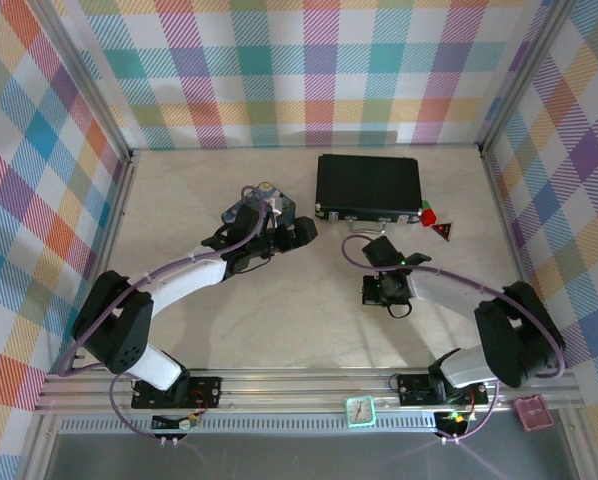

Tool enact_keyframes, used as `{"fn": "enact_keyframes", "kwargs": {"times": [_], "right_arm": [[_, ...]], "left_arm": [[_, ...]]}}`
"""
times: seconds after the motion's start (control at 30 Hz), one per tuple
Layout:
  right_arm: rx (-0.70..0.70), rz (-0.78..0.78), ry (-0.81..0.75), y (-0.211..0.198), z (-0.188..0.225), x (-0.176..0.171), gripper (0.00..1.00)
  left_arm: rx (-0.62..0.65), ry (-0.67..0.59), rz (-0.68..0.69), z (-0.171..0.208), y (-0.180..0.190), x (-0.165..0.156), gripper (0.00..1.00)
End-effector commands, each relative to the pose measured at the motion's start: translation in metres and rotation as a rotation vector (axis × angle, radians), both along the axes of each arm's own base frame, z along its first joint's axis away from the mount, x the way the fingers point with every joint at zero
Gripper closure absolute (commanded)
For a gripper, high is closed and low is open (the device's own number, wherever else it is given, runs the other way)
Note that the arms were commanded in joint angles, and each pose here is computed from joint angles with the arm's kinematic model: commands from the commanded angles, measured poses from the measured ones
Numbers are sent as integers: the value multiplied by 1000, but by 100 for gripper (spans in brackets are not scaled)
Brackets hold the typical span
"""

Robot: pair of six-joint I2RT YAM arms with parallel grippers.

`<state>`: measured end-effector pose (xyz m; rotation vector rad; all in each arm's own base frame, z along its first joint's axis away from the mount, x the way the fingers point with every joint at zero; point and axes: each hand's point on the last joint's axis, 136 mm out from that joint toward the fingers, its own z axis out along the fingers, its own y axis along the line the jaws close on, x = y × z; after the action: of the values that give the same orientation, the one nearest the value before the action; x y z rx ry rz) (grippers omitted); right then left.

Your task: Unlock the padlock with the key

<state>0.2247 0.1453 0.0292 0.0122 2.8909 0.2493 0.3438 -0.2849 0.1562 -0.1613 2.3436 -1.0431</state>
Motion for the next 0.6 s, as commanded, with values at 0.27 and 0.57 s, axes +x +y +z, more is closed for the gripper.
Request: {"fn": "enact_keyframes", "kwargs": {"times": [0.27, 0.57], "right_arm": [[449, -30, -134, 70, 76, 48, 100], [611, -24, -178, 92, 113, 69, 100]], "left_arm": [[-226, -1, -20, 9, -43, -18, 3], [-371, -56, -62, 24, -60, -20, 26]]}}
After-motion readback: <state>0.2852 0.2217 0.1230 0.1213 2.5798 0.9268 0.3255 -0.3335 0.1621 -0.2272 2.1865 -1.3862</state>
